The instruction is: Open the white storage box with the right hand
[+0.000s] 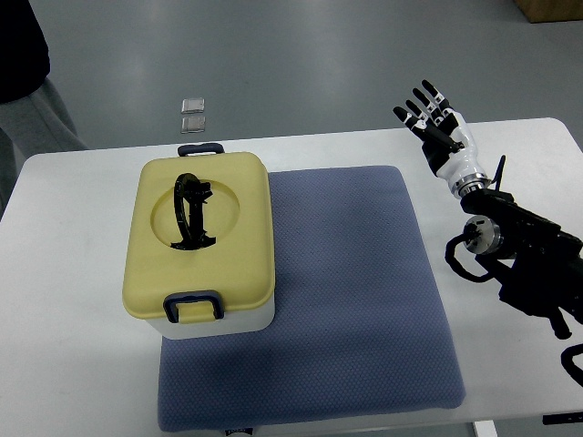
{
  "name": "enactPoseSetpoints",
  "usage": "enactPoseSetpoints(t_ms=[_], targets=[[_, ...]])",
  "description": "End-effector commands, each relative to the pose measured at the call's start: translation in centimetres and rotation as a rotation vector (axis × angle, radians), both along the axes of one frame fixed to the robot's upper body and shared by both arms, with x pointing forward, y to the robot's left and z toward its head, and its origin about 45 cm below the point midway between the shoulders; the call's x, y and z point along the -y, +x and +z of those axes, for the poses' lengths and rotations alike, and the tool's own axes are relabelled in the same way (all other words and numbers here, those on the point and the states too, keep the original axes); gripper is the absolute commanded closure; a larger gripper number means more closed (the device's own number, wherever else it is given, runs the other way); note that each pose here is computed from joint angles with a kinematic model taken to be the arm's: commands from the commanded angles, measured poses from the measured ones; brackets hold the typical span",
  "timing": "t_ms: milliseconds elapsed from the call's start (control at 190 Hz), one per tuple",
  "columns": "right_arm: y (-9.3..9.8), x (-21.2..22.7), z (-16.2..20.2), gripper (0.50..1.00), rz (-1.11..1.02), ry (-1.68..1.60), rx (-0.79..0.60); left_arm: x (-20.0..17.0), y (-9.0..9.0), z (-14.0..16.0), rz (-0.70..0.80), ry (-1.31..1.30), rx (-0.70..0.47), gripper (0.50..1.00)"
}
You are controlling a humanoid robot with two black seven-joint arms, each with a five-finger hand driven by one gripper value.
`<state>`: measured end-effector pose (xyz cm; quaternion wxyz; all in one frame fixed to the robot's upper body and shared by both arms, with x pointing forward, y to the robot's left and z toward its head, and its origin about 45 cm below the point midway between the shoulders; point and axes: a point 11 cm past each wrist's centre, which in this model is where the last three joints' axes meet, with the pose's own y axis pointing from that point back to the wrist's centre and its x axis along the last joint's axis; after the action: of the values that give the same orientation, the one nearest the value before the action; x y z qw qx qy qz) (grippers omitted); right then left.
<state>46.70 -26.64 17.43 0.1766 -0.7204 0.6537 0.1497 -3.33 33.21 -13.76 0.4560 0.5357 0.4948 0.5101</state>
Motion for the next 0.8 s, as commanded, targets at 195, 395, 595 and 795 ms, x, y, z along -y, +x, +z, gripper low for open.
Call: enactPoseSetpoints(t_ms=[195, 395, 595, 795], targets=[[2.7, -2.7, 7.5, 0.572, 0.181, -0.199, 0.184, 0.0, 0.0, 0.0, 0.0, 0.0, 0.0, 0.5], [3.1, -7.0, 13.8, 0.572, 0.456, -0.521, 0.386, 0.0, 0.0, 0.0, 0.0, 0.0, 0.0, 0.5], [1.9, -12.4, 19.8, 0.572, 0.757, -0.867, 0.585, 0.0, 0.0, 0.0, 0.0, 0.0, 0.0, 0.5], [-1.0, -18.6, 24.7, 0.574, 0.988, -1.105, 0.78, 0.0, 0.0, 0.0, 0.0, 0.0, 0.0, 0.5]])
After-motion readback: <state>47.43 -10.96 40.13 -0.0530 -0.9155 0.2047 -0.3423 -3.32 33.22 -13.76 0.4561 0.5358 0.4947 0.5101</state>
